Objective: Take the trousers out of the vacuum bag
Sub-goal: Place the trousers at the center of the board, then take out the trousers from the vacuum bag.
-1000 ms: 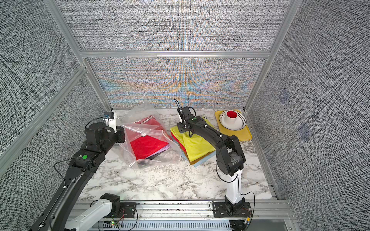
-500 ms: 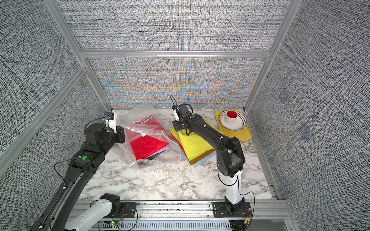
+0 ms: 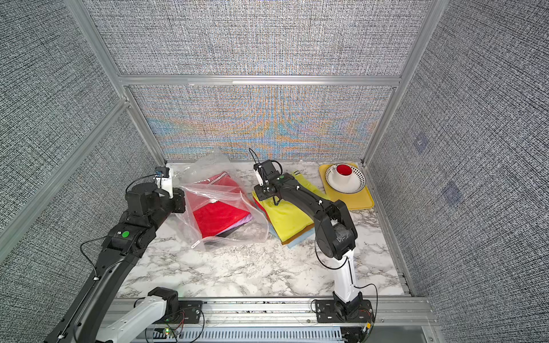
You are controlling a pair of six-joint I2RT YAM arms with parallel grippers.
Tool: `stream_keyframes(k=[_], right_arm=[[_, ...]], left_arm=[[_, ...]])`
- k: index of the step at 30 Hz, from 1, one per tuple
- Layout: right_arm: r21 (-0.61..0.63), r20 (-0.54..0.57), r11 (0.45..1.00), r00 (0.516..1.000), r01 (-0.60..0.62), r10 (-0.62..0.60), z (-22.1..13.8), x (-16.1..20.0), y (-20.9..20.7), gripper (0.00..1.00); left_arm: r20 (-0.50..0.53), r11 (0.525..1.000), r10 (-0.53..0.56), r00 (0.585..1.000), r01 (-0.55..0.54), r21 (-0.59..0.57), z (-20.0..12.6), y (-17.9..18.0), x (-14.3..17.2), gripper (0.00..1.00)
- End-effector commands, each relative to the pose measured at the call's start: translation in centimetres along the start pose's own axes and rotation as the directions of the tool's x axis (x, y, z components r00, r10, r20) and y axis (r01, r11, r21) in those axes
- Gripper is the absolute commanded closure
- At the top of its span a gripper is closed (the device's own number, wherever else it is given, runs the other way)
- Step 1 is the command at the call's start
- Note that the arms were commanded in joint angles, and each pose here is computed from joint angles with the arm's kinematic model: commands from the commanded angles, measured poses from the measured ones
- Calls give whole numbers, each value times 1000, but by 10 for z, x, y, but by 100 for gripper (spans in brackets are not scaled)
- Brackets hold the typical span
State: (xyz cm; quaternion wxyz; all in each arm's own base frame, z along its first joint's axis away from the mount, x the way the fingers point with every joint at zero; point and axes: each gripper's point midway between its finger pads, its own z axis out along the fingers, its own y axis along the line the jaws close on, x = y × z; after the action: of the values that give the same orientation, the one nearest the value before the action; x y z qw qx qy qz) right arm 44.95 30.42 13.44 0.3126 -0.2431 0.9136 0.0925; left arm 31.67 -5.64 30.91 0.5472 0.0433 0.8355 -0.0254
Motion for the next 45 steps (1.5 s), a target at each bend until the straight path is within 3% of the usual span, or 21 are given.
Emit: stream_keyframes(k=[1, 9, 17, 24, 31, 37, 45], right_arm=[[18, 38, 1000, 999, -24, 24, -10, -9, -3, 40], [111, 125, 992, 991, -67, 53, -61, -26, -31, 33], [164, 181, 976, 977, -143, 113, -104, -8, -60, 32], [-13, 272, 995, 957, -102, 102, -151, -7, -22, 32], [-286, 448, 952, 894, 114, 28, -222, -14, 69, 28], [-433, 403, 884, 915, 176, 15, -201, 6, 140, 28], [-481, 254, 876, 957, 0, 139, -120, 26, 177, 28]], left_arm=[[28, 1000, -4, 1000, 5, -9, 1, 2, -7, 100], [29, 1000, -5, 1000, 6, -9, 0, 2, -6, 100], [41, 1000, -7, 999, 6, 18, 2, -3, -11, 100], [38, 992, 17, 999, -22, 126, 14, -25, -21, 100], [5, 935, 69, 998, -67, 349, 32, -68, -24, 100], [-11, 903, 75, 997, -64, 424, 42, -85, -29, 100], [45, 878, 69, 997, -82, 471, 26, -94, -49, 100]])
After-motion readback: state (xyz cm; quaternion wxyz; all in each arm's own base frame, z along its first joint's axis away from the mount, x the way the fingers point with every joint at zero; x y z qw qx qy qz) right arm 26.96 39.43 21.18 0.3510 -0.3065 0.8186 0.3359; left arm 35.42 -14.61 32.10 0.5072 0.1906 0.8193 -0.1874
